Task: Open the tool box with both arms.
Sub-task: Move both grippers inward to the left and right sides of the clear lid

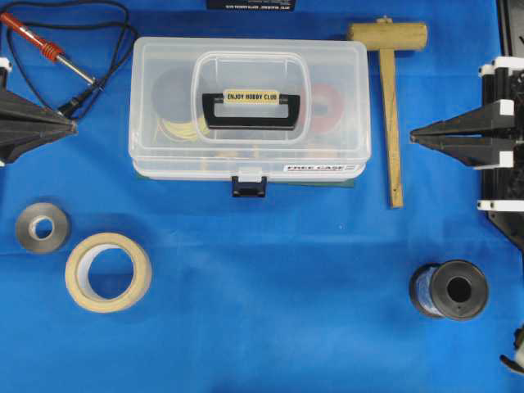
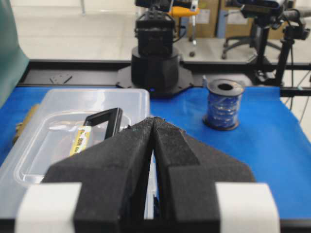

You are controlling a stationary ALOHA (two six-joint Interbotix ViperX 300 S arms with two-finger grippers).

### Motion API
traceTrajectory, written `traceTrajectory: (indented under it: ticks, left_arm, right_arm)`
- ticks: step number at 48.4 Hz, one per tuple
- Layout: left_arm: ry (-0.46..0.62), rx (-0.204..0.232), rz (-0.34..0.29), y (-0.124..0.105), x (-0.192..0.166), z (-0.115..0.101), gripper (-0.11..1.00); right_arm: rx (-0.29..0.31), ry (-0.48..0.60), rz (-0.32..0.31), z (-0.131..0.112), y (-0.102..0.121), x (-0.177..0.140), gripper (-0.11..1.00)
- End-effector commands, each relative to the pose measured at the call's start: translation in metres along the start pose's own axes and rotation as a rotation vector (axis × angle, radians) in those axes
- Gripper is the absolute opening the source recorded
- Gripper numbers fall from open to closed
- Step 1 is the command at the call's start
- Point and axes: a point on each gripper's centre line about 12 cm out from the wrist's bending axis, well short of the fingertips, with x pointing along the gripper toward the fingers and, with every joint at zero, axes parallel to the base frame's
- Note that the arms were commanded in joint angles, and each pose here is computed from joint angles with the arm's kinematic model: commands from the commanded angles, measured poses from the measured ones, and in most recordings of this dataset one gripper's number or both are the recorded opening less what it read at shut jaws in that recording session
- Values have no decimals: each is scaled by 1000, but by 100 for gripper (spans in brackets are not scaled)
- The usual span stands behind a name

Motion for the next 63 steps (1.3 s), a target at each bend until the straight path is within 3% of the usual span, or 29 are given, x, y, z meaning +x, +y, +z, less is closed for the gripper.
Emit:
traceTrajectory:
  ticks: [1,17,27,31,40,44,46,54,63]
  left_arm:
    - [37,-5,8,1,3,-2,0]
    - [71,27,7,1,-3,-2,0]
    - [159,23,59,12,-5,-13,2]
    - [183,19,81,16,-5,-17,19]
    - [245,24,101,20,-8,-27,74]
    - [290,27,101,20,-10,-33,89]
    - [313,26,100,20,-10,-36,91]
    - [388,12,138,28,-14,-51,91]
    - [470,-2,186,38,-9,-77,92]
  right_arm:
    - [-3,-32,-4,12,-1,4,0]
    - [6,61,-6,8,-1,4,0]
    - [12,145,-36,0,-7,0,1]
    - [15,194,-60,-4,-11,-1,10]
    - [24,335,-106,-23,-20,-6,65]
    - [29,394,-121,-30,-23,-8,83]
    - [36,424,-134,-34,-25,-9,86]
    - [68,490,-199,-47,-37,-9,84]
    - [101,612,-266,-79,-53,-1,84]
